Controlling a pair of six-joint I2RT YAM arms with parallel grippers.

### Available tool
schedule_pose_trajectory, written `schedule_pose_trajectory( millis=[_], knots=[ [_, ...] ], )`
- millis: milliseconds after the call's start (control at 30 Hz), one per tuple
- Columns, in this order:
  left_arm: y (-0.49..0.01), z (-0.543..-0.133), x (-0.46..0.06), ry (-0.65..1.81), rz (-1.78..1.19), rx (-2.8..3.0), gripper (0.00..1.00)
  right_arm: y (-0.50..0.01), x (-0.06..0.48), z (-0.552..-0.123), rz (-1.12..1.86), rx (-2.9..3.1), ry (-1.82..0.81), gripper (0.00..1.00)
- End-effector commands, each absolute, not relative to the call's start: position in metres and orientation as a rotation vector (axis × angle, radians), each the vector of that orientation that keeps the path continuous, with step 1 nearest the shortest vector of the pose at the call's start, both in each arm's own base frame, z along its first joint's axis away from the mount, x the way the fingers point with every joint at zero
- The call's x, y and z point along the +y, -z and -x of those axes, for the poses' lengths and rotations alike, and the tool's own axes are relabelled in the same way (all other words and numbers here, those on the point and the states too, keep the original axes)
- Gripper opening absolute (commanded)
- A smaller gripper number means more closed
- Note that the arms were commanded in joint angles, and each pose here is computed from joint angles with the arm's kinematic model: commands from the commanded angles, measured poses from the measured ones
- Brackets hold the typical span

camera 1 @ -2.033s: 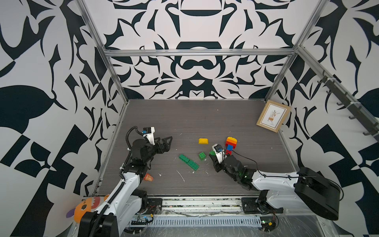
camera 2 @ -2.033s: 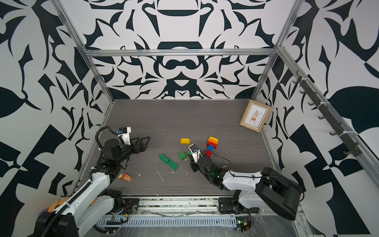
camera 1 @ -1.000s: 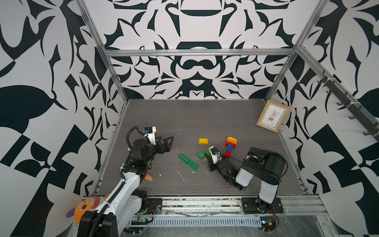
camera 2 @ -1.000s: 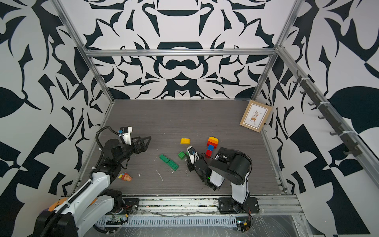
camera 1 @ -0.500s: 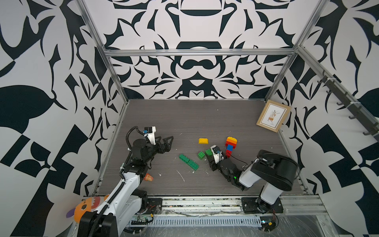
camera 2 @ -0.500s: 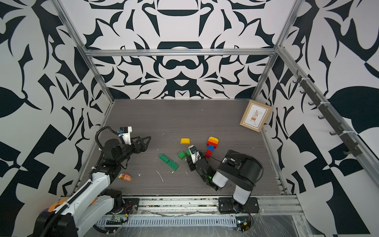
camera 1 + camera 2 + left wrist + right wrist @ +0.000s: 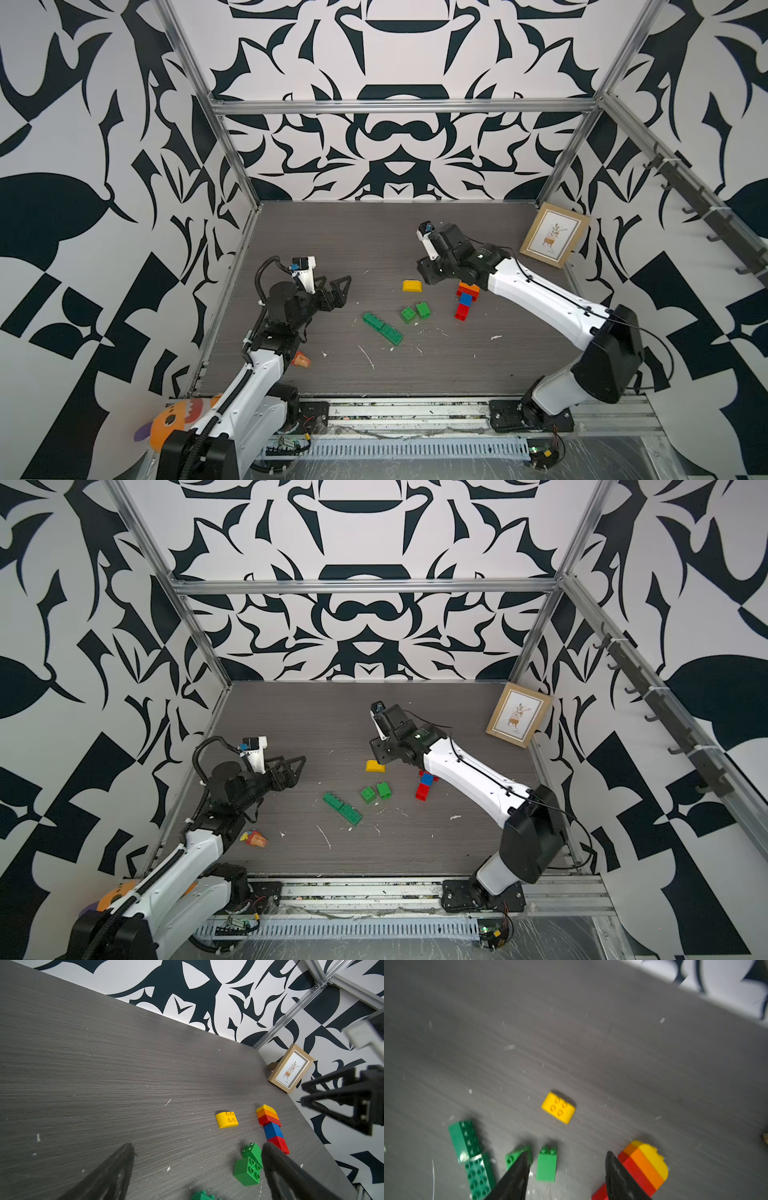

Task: Assemble an ice cream with lego
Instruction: Adjust the lego brick at the center of the board.

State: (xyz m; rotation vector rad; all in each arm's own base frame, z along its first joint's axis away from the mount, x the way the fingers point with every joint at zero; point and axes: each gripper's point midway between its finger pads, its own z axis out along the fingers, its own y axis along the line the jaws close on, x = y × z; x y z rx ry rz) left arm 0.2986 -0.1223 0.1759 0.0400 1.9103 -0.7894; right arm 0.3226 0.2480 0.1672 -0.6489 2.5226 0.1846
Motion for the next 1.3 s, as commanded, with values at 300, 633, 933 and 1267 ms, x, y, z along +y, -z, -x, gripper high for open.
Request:
schedule_pose_trajectory(
  millis=[300,633,933,1267],
  knots=[
    [-0.177,-0.297,-0.123,0.783,-0.051,1.912,0.99,-0.099,0.249,-0.272,0.872,2.879,-0.194,0.58],
    [-0.176,-0.298,-0.123,0.783,-0.050,1.917,0.99,-0.081,0.261,-0.280,0.904,2.889,-0.193,0.58],
    [-0.176,-0.298,-0.123,0.782,-0.047,1.917,0.99,-0.056,0.267,-0.285,0.937,2.920,-0.135,0.54],
    [-0.176,-0.297,-0.122,0.780,-0.048,1.917,0.99,-0.043,0.263,-0.284,0.940,2.937,-0.086,0.48]
  ],
)
